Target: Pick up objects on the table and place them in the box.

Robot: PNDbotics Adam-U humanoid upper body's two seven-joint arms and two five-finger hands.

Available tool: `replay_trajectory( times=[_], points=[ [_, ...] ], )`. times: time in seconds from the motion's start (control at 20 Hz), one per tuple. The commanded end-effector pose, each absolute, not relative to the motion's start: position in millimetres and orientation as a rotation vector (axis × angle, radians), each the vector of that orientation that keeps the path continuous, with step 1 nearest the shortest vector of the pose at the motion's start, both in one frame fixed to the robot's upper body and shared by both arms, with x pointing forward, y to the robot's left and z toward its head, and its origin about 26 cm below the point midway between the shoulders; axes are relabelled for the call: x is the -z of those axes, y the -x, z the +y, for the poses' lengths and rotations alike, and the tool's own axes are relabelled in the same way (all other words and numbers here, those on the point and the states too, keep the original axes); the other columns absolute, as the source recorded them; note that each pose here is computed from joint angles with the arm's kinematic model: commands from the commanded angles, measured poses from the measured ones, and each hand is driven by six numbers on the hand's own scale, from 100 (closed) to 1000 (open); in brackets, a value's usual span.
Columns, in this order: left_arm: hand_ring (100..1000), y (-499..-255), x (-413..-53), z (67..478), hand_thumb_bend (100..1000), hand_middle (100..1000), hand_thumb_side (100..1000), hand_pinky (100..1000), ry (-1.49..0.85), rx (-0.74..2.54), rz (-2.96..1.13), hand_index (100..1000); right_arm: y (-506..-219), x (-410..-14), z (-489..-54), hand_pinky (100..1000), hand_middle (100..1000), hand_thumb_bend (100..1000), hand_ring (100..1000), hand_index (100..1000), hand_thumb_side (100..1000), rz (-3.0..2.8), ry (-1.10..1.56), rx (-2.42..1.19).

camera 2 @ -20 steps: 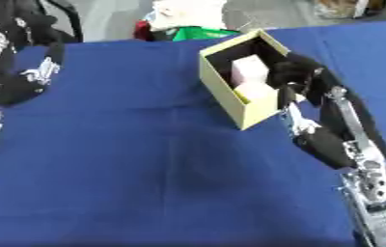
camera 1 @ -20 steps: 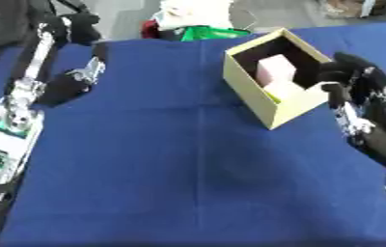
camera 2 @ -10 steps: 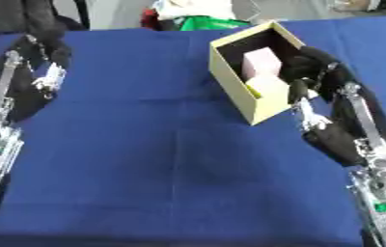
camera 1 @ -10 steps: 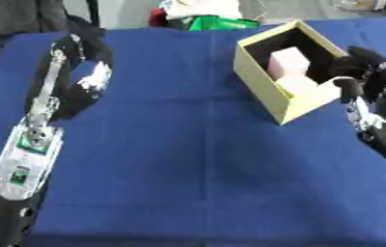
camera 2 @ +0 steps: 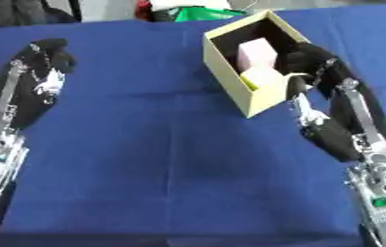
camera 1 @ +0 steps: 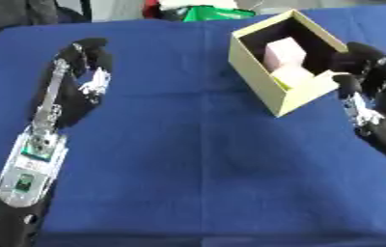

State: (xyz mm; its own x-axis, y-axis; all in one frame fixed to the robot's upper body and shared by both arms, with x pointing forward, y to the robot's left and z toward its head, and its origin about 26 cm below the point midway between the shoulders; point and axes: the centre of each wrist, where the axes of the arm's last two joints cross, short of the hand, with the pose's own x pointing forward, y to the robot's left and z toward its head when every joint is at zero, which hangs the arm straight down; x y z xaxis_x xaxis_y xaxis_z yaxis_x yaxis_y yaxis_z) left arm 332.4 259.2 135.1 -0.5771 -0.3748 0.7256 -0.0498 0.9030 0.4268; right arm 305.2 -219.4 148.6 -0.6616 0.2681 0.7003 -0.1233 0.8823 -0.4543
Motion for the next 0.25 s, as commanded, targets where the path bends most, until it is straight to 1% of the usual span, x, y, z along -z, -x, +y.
replay_trajectory(
  times=[0.05, 0.25],
  points=[
    [650, -331.3, -138.8, 259.1, 160, 569, 595, 657, -0.301, 0.459, -2.167, 792, -303.7, -156.2, -220.1, 784, 783, 100, 803, 920, 527, -2.245, 0.121, -0.606],
    [650, -330.6, -138.5, 259.3, 159, 569, 596, 657, -0.300, 0.456, -2.164, 792, -303.6, -156.4, -220.4, 784, 783, 100, 803, 920, 526, -2.247, 0.122, -0.602]
  ],
)
